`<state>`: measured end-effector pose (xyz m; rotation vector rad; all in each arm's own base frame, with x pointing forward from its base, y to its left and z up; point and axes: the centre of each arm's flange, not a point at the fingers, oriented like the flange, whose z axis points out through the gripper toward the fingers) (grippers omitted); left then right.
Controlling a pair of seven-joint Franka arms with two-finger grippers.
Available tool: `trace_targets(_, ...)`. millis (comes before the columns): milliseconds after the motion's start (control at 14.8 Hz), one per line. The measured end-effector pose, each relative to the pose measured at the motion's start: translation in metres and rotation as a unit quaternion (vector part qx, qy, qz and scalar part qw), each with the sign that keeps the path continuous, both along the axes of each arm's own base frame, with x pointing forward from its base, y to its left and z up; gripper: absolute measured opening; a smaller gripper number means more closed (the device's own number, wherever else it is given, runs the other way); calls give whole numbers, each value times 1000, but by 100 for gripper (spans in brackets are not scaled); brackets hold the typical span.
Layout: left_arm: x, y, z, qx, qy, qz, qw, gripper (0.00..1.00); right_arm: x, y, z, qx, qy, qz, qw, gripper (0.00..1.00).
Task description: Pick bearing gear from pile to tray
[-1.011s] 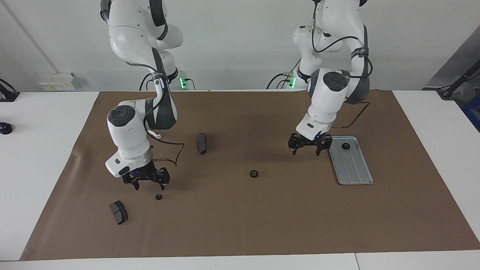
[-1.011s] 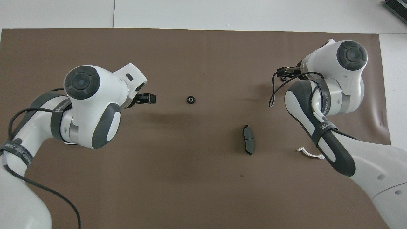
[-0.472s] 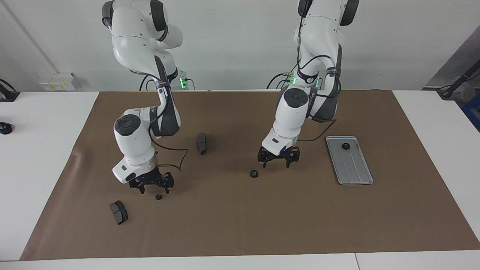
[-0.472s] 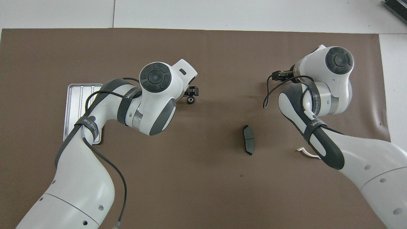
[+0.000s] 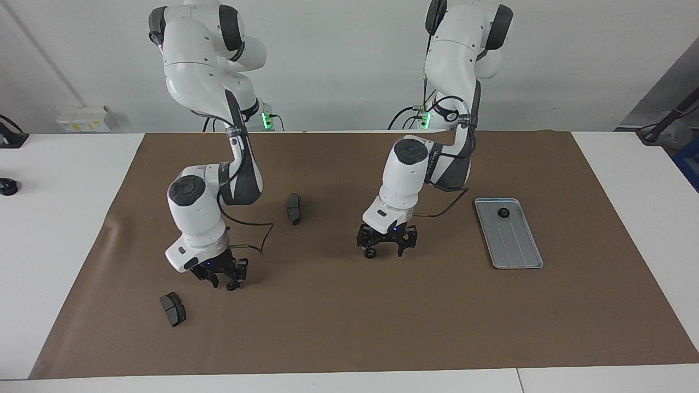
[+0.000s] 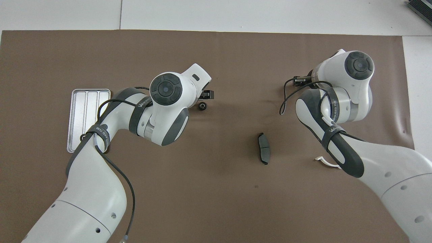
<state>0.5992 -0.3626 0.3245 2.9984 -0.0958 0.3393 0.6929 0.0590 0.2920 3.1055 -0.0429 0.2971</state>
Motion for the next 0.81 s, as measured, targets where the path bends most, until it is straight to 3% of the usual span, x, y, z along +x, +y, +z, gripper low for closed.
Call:
trace_targets(135, -7, -3, -10, -1, -1, -4, 1000, 100, -2, 2, -4, 0, 4, 1, 1000, 59)
trace_targets(270, -10, -4, -14, -2, -3, -6, 1000, 100, -2, 2, -4, 1, 2, 1, 1000, 45)
trace_targets(337, -11, -4, -16, -2, -2, -7, 1000, 100, -2, 2, -4, 1, 2, 1, 1000, 45)
trace_targets(472, -15, -7, -21, -1, 1, -10, 1000, 97, -1, 2, -2, 1, 0, 1, 1000, 27)
trace_targets(607, -21, -11, -25, 1, 3, -14, 1000, 92, -1, 2, -2, 1, 0, 1, 1000, 24)
trace_targets(809, -24, -13, -28, 2, 5, -17, 1000, 64, -1, 2, -2, 1, -1, 1, 1000, 24)
